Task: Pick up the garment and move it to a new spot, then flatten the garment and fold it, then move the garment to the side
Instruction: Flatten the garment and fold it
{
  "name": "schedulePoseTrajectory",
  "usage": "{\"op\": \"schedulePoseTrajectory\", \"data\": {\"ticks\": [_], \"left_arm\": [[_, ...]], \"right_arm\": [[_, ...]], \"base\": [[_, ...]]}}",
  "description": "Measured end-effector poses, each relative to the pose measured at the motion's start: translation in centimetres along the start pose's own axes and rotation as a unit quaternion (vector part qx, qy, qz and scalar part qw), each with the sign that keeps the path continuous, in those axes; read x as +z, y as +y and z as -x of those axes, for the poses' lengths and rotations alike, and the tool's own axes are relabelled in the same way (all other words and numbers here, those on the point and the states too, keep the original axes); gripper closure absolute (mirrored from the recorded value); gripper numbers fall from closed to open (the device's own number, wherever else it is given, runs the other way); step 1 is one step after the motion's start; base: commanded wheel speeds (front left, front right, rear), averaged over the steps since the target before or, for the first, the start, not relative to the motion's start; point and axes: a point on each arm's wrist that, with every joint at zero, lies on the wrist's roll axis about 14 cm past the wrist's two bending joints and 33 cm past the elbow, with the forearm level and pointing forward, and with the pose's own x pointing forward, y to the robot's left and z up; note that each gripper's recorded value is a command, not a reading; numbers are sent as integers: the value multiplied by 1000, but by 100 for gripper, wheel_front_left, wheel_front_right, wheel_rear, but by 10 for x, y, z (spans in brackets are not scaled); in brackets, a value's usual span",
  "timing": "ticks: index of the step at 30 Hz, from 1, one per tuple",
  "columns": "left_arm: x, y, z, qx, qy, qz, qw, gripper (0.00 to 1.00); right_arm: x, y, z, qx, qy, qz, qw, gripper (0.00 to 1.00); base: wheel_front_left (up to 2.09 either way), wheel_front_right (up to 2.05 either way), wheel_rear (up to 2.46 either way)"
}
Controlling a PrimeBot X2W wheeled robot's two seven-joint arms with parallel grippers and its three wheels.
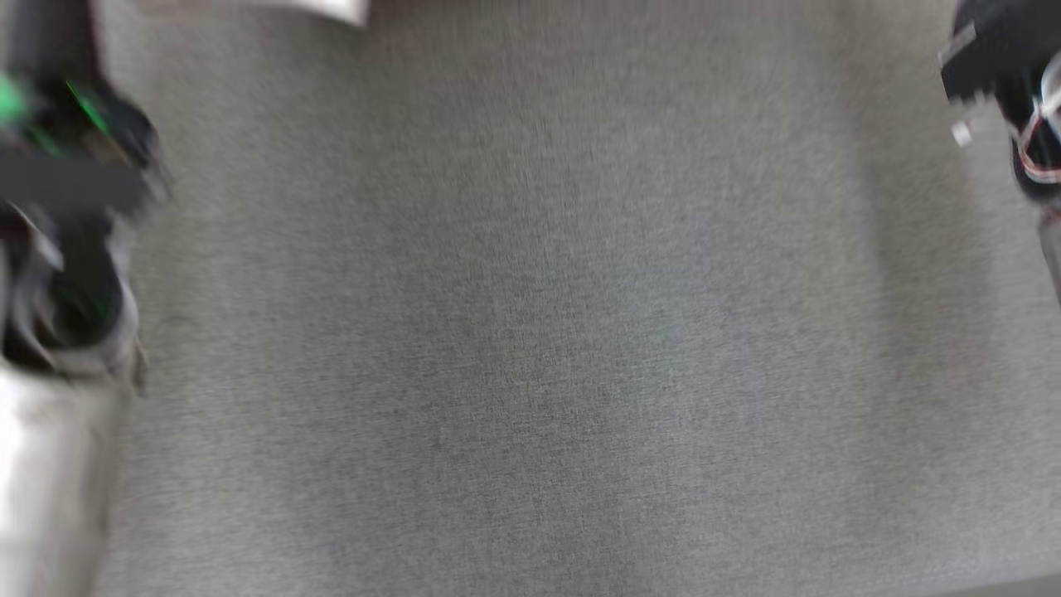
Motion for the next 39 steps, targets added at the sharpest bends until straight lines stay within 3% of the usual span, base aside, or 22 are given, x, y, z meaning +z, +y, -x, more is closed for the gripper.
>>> {"op": "schedulePoseTrajectory", "data": {"ticks": [11, 19, 24, 30, 39], "left_arm": [[-6, -24, 96, 58, 46, 62, 995, 100], [-13, -44, 162, 93, 66, 103, 988, 100], [-18, -43, 192, 121, 82, 93, 985, 100], [-42, -32, 238, 165, 154, 50, 973, 100], [-68, -35, 286, 205, 218, 66, 952, 100]], "right_arm": [[-18, 0, 71, -9, 104, -19, 994, 100], [-46, -4, 128, -25, 193, -11, 981, 100], [-58, 8, 157, -24, 226, -37, 973, 100], [-76, 28, 193, -18, 270, -81, 959, 100], [-93, 35, 236, -30, 315, -98, 944, 100]], "base": [[0, 0, 0], [0, 0, 0], [0, 0, 0], [0, 0, 0], [0, 0, 0]]}}
